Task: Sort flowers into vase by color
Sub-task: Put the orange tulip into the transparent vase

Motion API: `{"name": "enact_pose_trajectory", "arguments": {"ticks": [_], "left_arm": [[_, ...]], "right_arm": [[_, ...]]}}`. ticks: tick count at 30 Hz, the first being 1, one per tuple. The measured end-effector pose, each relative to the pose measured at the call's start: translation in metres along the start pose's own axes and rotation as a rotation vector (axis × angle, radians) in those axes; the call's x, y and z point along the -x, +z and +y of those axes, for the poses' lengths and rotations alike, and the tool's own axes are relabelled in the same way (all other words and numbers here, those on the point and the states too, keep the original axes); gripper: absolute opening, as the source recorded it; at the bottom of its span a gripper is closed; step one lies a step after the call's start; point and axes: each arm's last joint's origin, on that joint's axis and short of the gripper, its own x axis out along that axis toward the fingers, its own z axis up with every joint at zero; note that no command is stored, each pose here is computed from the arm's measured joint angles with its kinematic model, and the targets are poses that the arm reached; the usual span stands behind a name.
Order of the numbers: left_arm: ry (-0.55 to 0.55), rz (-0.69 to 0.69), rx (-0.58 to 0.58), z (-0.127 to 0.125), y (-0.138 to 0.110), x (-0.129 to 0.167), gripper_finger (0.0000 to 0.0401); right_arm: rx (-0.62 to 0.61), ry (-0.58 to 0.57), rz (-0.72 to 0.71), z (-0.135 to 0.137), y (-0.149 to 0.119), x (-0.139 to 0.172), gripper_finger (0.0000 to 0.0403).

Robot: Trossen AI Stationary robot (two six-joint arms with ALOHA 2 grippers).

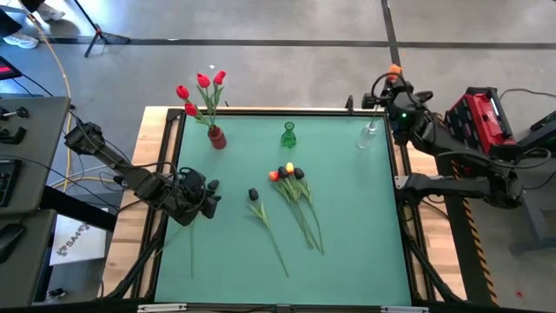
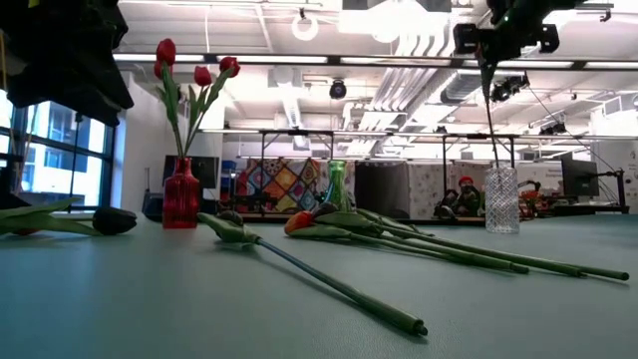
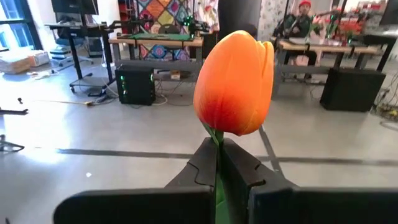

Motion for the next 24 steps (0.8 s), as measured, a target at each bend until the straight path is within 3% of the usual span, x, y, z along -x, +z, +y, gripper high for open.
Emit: {"name": "enact_pose_trajectory", "arguments": {"ticks": [11, 17, 24], "left_arm": [[0.002, 0.003, -0.008, 0.0, 0.0, 0.0, 0.0159], [-0.001, 0.028, -0.009, 0.0, -0.001, 0.0, 0.0159], [-0.001, 0.028, -0.009, 0.0, -0.001, 0.0, 0.0159]], "right_arm": [[-0.032, 0.011, 0.111, 0.005, -0.048, 0.0, 0.0], [-0.035, 0.003, 0.121, -0.001, -0.047, 0.004, 0.0013], [-0.033, -0.003, 0.087, -0.01, -0.04, 0.01, 0.0055]]}}
